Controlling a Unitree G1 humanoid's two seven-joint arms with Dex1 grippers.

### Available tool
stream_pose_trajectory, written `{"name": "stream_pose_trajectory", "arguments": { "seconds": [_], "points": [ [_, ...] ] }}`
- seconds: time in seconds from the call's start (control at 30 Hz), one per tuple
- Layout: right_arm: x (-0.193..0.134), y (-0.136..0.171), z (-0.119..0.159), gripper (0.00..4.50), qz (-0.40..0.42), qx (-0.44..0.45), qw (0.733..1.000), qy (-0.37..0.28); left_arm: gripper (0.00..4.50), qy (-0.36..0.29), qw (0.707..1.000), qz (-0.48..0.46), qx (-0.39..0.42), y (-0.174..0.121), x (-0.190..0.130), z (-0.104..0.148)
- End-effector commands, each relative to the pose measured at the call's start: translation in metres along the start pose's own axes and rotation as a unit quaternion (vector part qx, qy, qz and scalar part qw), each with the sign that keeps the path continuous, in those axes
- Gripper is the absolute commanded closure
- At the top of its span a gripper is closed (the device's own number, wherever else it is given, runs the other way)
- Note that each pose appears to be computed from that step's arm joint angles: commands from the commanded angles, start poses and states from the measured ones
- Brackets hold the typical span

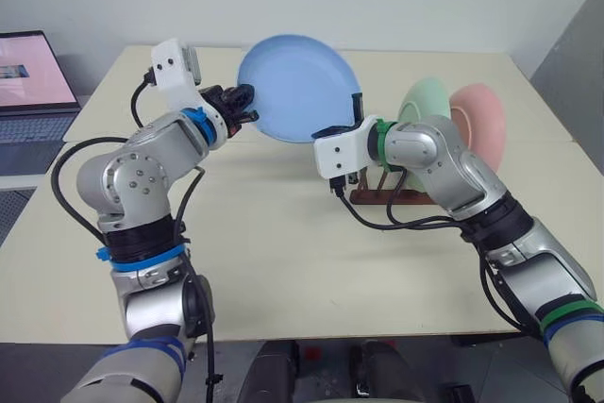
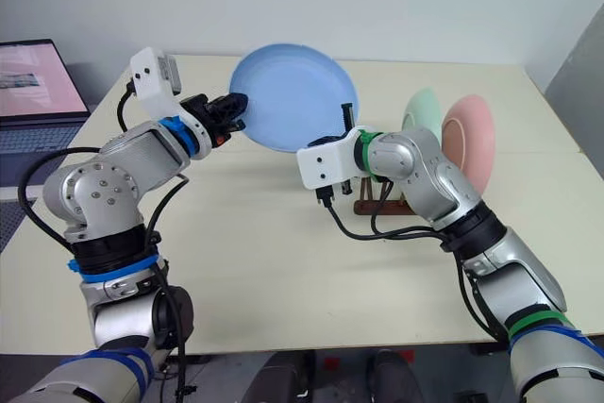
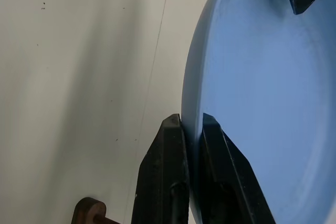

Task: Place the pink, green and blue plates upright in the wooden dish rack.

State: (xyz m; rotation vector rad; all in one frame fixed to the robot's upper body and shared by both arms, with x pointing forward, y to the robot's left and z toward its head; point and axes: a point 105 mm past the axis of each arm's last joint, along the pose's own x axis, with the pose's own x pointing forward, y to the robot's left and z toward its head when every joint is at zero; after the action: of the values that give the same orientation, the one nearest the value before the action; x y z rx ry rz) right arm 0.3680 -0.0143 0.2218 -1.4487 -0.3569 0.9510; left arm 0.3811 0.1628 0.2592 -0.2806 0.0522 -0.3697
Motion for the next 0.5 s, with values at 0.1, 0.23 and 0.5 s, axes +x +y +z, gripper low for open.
{"name": "stream_pose_trajectory", "arguments": {
  "seconds": [0.1,0.23,0.5],
  "points": [
    [-0.013,-0.027,0.000,4.50,-0.042,-0.008,0.999,-0.003,1.94,-0.087,0.983,-0.144,0.080,-0.013,-0.028,0.043],
    [-0.027,-0.045,0.010,4.50,-0.076,0.031,0.996,-0.036,0.69,-0.106,0.961,-0.185,0.177,0.001,-0.052,0.052],
    [-0.065,-0.086,0.043,4.50,-0.151,0.264,0.935,-0.185,0.09,-0.065,0.934,-0.217,0.275,0.011,-0.058,0.021]
  ]
}}
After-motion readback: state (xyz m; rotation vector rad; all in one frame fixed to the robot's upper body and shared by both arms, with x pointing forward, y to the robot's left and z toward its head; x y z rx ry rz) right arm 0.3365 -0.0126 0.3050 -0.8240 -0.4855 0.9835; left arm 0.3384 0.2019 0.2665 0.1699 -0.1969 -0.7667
